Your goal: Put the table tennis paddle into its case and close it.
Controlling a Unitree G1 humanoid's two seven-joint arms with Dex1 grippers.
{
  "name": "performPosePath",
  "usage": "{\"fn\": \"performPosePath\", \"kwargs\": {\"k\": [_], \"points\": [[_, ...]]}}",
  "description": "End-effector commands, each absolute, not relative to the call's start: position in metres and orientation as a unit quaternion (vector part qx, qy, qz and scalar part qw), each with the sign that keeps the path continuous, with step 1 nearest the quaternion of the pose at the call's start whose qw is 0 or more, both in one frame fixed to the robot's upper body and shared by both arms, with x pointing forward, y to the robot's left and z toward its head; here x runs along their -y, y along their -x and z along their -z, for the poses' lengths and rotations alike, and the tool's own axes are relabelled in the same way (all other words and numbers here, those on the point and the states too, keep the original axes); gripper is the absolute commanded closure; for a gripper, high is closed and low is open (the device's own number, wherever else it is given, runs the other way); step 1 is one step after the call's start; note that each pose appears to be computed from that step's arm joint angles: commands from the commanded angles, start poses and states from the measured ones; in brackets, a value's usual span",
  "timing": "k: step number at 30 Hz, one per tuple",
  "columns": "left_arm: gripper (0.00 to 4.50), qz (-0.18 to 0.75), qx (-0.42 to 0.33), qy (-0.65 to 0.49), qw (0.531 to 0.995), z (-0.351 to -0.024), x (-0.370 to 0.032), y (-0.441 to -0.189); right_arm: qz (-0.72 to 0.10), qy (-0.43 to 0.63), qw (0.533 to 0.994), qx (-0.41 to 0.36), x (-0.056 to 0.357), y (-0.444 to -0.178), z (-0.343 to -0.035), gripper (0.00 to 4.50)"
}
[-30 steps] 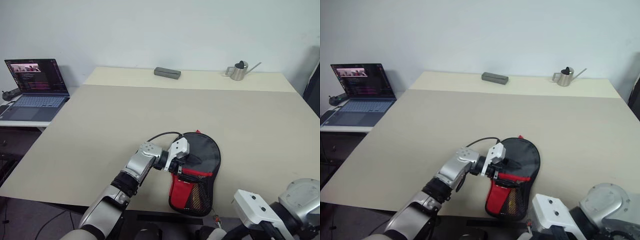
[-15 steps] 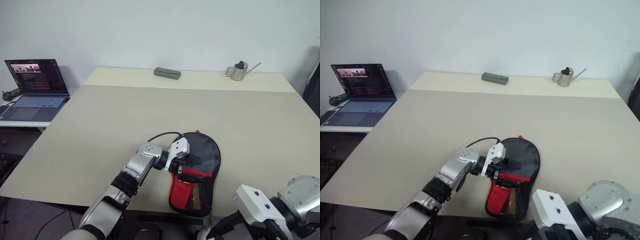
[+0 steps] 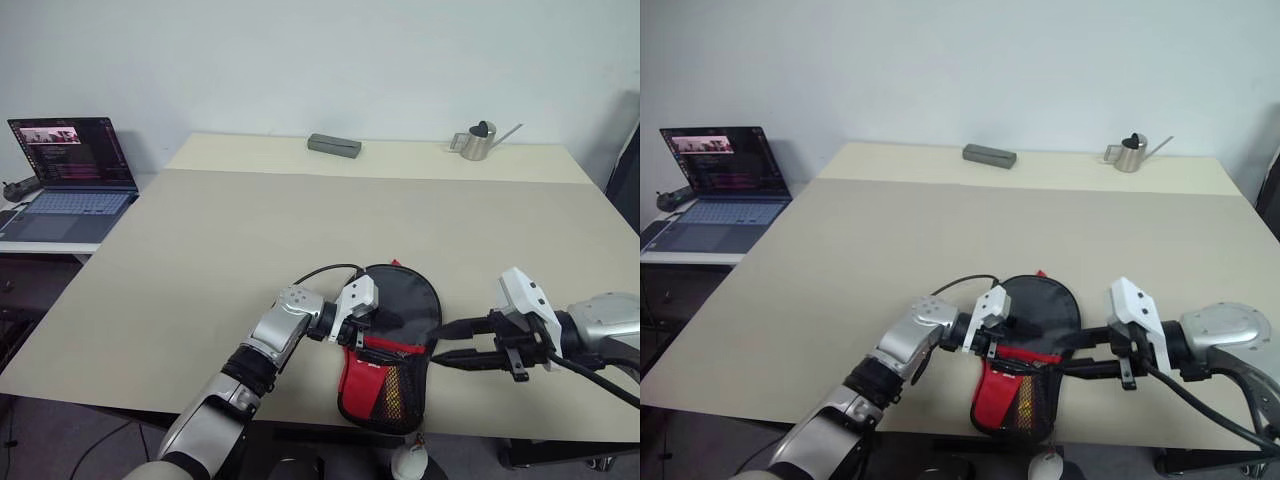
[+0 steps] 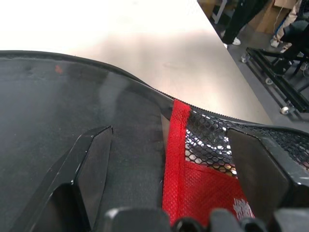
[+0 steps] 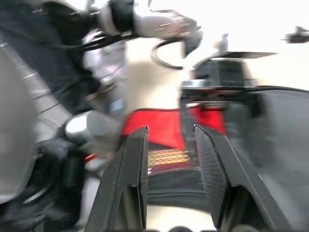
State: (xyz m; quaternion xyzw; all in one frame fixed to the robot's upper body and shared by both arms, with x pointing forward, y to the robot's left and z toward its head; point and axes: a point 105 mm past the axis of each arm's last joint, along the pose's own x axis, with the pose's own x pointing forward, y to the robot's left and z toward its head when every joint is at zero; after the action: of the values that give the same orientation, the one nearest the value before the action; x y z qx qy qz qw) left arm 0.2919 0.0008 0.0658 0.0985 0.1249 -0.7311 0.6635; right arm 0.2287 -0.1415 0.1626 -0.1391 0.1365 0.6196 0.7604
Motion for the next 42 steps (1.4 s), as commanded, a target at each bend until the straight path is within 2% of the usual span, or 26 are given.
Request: {"fn": "performPosePath", "kwargs": {"k": [1,4,8,15,22,27,35,42], "points": [[0.38,0.701,-0.187,-0.096,0.682,-0.041,-0.021,-0.289,-0.596,0.147,0.781,-0.112,0.148,-0.246,-0.169,2.88],[0.38,0.69,-0.159,-0.106,0.698,-0.055,-0.027,-0.293,-0.564,0.131,0.808,-0.103,0.153,-0.265,-0.17,2.88],[0.38,0.647,-0.11,-0.104,0.747,-0.081,-0.043,-0.304,-0.515,0.108,0.847,-0.081,0.159,-0.295,-0.174,2.88],[0.38,0.581,-0.056,-0.072,0.809,-0.12,-0.089,-0.297,-0.487,0.1,0.866,-0.049,0.166,-0.324,-0.176,2.88],[0.38,0.489,-0.036,-0.073,0.869,-0.134,-0.137,-0.295,-0.446,0.11,0.887,-0.039,0.187,-0.362,-0.174,2.88],[0.38,0.431,-0.01,-0.099,0.897,-0.149,-0.154,-0.299,-0.414,0.111,0.903,-0.04,0.208,-0.389,-0.175,2.88],[0.38,0.365,-0.002,-0.141,0.92,-0.152,-0.171,-0.31,-0.336,0.119,0.934,-0.034,0.239,-0.416,-0.18,2.88],[0.38,0.34,-0.013,-0.143,0.929,-0.134,-0.166,-0.322,-0.328,0.117,0.937,-0.025,0.24,-0.42,-0.184,2.88]]}}
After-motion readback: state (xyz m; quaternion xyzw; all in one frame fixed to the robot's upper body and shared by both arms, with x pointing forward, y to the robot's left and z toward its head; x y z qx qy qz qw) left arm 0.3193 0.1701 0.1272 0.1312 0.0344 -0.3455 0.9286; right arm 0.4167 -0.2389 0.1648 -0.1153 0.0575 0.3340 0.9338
